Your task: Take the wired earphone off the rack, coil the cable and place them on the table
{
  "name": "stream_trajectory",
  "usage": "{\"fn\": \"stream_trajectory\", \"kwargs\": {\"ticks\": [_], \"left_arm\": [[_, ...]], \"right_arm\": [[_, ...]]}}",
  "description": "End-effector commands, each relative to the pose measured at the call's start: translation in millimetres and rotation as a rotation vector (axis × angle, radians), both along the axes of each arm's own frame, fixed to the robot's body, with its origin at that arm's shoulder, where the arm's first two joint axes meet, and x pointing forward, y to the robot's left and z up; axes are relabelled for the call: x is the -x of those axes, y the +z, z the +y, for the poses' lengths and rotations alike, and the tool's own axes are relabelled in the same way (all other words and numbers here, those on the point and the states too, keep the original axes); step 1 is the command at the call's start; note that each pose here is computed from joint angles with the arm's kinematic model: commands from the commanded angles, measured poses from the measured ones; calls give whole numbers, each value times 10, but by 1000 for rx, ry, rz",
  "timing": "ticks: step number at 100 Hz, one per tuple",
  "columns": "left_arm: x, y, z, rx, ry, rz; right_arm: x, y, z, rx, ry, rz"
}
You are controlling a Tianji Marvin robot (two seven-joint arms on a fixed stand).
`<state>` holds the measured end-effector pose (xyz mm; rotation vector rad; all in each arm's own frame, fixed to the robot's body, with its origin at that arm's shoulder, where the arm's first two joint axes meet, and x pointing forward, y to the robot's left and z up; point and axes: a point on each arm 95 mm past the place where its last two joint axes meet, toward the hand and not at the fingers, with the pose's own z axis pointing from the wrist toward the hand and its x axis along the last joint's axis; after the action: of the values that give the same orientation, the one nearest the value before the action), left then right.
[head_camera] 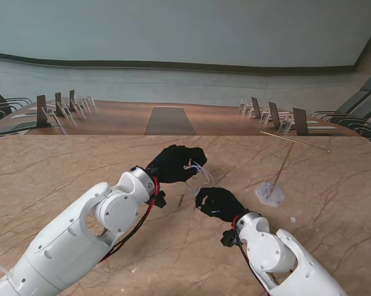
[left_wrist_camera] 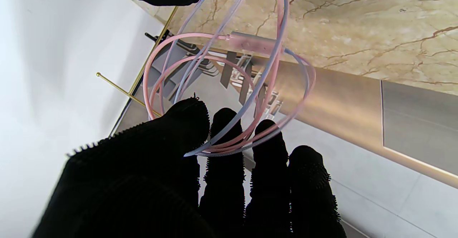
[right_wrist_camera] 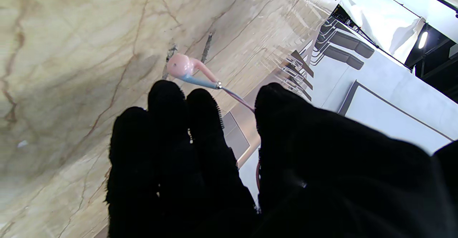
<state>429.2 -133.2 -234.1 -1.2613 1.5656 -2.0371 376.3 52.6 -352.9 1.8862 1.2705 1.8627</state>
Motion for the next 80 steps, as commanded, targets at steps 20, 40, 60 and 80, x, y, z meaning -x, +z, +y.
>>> {"fn": "stream_trajectory", "kwargs": {"ticks": [20,40,60,80], "left_arm": [[16,-5,-5,6,2,3],[18,-34,29,-5,11,7],[16,-80,66,-13,25,15],[34,-117,71,-23,29,28]], "right_arm": [[53,-115,-68,31,-16,27],[99,-110,-170,38,-15,47],[174,-33,-338,94,47,28],[245,42,-484,84,49,10]]}}
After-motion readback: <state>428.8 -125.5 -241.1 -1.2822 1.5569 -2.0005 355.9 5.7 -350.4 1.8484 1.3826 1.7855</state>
